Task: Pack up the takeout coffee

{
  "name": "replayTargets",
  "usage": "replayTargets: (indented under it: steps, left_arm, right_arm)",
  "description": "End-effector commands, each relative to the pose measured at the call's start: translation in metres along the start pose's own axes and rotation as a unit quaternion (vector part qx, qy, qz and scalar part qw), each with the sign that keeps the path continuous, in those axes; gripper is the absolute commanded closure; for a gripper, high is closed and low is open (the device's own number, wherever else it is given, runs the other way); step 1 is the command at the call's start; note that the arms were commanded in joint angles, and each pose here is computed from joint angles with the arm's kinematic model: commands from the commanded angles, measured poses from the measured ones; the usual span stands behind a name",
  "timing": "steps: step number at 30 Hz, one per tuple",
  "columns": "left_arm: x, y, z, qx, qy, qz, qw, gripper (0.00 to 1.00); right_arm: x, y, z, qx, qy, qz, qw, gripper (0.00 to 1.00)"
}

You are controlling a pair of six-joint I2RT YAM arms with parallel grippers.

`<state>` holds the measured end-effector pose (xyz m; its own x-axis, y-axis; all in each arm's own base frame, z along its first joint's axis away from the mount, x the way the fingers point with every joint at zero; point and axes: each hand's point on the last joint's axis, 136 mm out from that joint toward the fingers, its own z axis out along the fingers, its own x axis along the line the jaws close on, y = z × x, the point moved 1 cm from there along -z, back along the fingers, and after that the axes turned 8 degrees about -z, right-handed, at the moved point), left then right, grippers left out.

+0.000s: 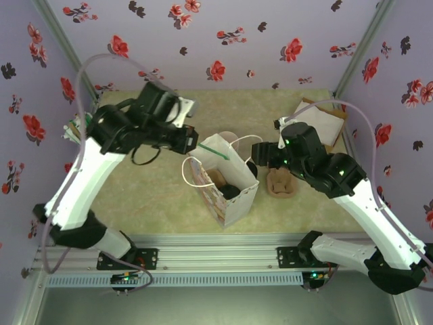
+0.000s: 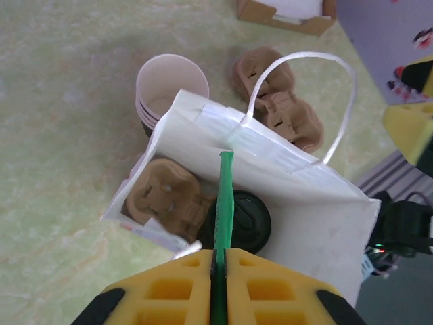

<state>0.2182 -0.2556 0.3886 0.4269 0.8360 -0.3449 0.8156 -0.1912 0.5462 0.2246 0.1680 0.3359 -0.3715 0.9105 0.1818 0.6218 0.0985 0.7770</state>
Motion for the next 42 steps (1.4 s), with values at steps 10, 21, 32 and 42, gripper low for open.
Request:
replayTargets:
  steps: [10,21,32,42]
  left_arm:
    - [-0.005,-0.011,0.077,0.105,0.096,0.085,0.986,0.83]
    - [-0.009,-0.004,0.087,0.089,0.089,0.087,0.988,0.45]
    - [-0.017,0.016,0.052,0.013,0.062,0.077,0.995,0.1]
    - [-0.021,0.026,0.016,-0.056,0.033,0.062,0.996,0.01]
  right_arm:
    - [0.011,-0.009,0.008,0.015,0.039,-0.001,0.999,0.25]
    - [0.037,-0.011,0.008,0.026,0.115,-0.009,0.993,0.24]
    - [0.044,-0.013,0.002,0.024,0.141,-0.013,0.99,0.16]
    - [0.043,-0.013,-0.005,0.014,0.146,-0.014,0.989,0.11]
